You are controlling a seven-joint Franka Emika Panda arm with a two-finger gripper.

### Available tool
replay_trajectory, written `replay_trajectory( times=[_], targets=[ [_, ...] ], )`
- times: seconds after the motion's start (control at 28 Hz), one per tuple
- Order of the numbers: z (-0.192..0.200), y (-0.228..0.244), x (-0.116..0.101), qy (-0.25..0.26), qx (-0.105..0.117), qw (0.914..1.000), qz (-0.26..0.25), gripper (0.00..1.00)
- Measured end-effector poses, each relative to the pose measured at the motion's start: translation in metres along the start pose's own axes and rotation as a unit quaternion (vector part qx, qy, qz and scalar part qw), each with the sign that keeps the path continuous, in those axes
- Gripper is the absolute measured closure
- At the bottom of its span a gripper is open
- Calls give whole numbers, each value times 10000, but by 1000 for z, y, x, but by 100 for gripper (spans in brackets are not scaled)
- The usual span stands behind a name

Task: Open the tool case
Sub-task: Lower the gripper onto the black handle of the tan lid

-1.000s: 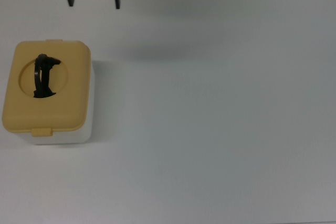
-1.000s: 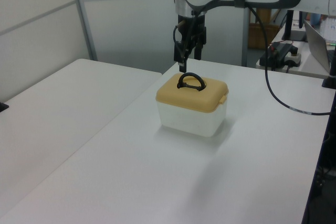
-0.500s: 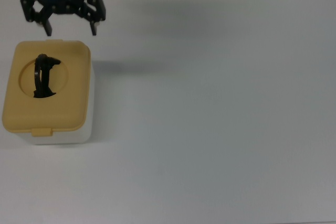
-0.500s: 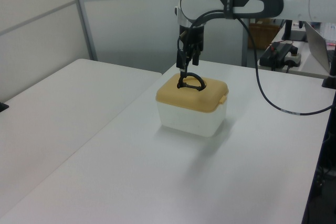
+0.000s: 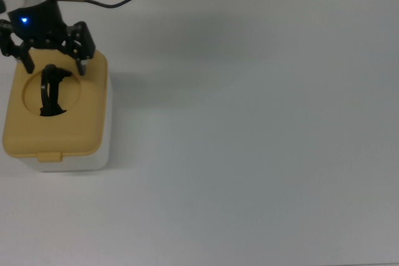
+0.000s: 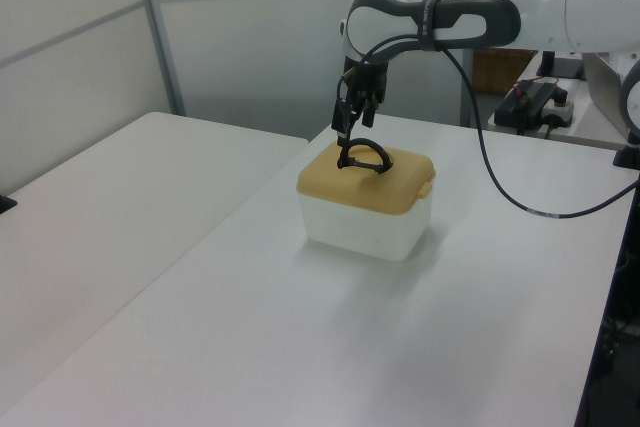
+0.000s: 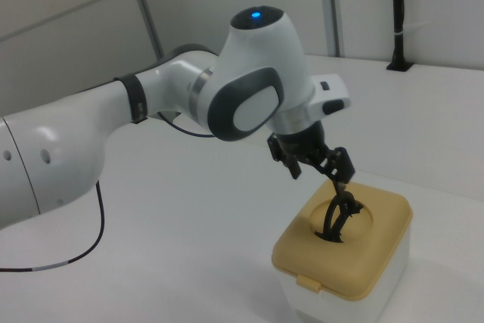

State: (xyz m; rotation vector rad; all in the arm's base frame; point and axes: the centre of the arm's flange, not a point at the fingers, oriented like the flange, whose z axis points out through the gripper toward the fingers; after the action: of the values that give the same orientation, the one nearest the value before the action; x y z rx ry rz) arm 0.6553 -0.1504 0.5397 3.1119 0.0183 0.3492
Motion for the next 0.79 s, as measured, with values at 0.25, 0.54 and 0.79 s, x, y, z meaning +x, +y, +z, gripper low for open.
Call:
replay_trajectory(
  times=[0.25,0.54,0.79],
  targets=[
    [-3,42,-9,42,-86,9999,122,0],
    [8,61,-11,93,-122,9987,-483,0],
    [17,44,-1,180,-79,9975,-685,0]
  ],
)
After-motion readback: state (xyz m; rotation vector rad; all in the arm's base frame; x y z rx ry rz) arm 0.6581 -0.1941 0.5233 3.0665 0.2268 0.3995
